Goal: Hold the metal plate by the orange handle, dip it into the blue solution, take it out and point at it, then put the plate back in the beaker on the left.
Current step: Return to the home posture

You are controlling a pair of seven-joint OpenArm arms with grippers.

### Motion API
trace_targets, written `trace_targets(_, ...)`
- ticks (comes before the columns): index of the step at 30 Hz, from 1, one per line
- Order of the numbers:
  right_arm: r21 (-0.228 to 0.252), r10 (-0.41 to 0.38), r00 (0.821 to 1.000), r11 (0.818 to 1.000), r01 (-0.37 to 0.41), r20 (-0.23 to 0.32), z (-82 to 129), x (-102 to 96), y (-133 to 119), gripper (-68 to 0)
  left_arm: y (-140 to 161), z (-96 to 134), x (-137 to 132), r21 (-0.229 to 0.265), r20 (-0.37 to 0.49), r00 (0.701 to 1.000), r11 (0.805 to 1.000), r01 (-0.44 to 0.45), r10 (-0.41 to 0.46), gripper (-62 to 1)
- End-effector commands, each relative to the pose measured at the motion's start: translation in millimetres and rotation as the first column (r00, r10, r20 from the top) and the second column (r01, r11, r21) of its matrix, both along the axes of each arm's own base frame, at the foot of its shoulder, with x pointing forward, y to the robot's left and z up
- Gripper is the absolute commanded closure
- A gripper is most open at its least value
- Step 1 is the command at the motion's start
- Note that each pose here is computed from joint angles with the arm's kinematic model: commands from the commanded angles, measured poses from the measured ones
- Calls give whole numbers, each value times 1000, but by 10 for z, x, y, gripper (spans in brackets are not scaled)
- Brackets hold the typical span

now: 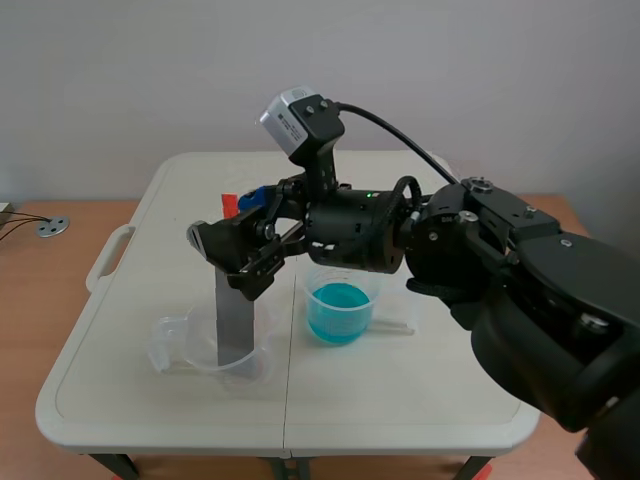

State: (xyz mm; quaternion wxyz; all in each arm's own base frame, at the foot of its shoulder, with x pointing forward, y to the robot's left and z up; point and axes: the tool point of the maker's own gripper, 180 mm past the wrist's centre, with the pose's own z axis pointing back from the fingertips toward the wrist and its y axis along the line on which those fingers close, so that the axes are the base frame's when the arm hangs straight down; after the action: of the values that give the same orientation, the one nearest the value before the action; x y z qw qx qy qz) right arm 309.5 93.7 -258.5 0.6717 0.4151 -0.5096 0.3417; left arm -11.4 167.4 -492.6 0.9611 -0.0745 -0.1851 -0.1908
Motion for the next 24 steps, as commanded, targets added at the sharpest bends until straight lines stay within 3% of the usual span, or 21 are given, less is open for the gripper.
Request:
trace_targets(1, 48, -17, 999, 999, 15, 44, 204, 95, -3, -469, -11, 17, 4, -2, 8, 1000, 1000, -7, 7, -623)
trace_targets(9, 38, -32, 994, 999, 29, 103, 345, 232, -48, -580, -14, 17, 3, -3, 7, 1000, 1000, -6, 6, -623)
trace_targets(12, 28, -38, 992, 999, 35, 121, 372, 262, -89, -580, -11, 17, 6, -2, 9, 1000, 1000, -6, 6, -623)
trace_targets(16, 51, -69, 987, 997, 62, 145, 413, 310, -234, -580, 30, 40, 86, 2, 36, 999, 1000, -14, 14, -623)
trace_targets(21, 102, -121, 977, 989, 105, 176, 509, 394, -503, -580, 464, 208, 420, 97, 128, 991, 994, -55, 42, -623)
trace_targets(24, 81, -152, 970, 987, 139, 192, 502, 461, -695, -581, 817, 459, 715, 153, 218, 974, 983, -97, 62, -623)
